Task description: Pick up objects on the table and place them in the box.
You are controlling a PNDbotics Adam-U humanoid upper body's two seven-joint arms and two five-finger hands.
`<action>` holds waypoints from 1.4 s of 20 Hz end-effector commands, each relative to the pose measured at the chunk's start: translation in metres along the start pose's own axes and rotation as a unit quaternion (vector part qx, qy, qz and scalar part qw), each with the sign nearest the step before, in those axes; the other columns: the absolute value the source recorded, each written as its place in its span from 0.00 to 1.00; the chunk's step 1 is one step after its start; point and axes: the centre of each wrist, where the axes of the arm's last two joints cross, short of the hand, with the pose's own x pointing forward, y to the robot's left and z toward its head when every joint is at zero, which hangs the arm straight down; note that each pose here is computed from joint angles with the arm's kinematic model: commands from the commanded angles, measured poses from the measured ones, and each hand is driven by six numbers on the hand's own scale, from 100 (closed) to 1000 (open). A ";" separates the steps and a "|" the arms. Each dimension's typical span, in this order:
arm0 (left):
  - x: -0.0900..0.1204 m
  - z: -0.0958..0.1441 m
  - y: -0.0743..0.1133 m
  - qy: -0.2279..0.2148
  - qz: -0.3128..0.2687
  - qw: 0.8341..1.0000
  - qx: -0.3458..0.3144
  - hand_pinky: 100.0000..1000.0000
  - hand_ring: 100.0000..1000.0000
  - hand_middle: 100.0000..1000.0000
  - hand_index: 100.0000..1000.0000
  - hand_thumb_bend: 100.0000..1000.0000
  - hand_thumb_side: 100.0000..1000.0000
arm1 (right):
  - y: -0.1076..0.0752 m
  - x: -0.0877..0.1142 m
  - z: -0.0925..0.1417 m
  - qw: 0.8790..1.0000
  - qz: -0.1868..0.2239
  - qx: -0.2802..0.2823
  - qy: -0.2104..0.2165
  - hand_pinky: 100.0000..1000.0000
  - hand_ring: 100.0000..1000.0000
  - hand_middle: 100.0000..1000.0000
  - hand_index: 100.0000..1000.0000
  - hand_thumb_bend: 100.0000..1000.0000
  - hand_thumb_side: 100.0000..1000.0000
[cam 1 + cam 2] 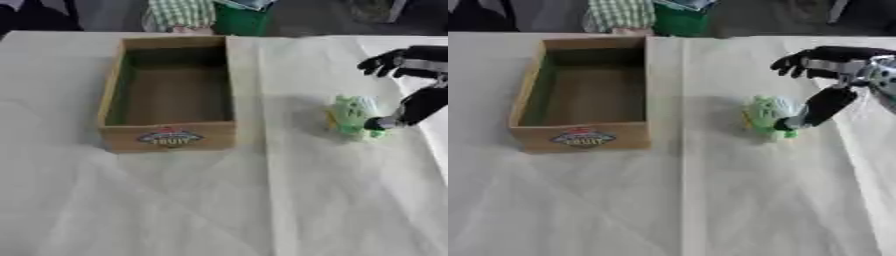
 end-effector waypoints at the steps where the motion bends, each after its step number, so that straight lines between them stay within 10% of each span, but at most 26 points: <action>1: 0.007 -0.006 0.002 -0.015 -0.003 1.000 -0.008 0.74 0.46 0.48 0.70 0.00 0.62 | -0.004 -0.008 -0.005 1.000 0.005 -0.006 0.018 0.84 0.88 0.85 1.00 0.49 0.27; 28: 0.006 -0.005 0.001 -0.015 -0.002 1.000 -0.014 0.74 0.46 0.48 0.69 0.00 0.62 | 0.015 -0.017 -0.030 0.999 0.018 0.037 0.025 0.80 0.75 0.44 0.65 0.21 0.12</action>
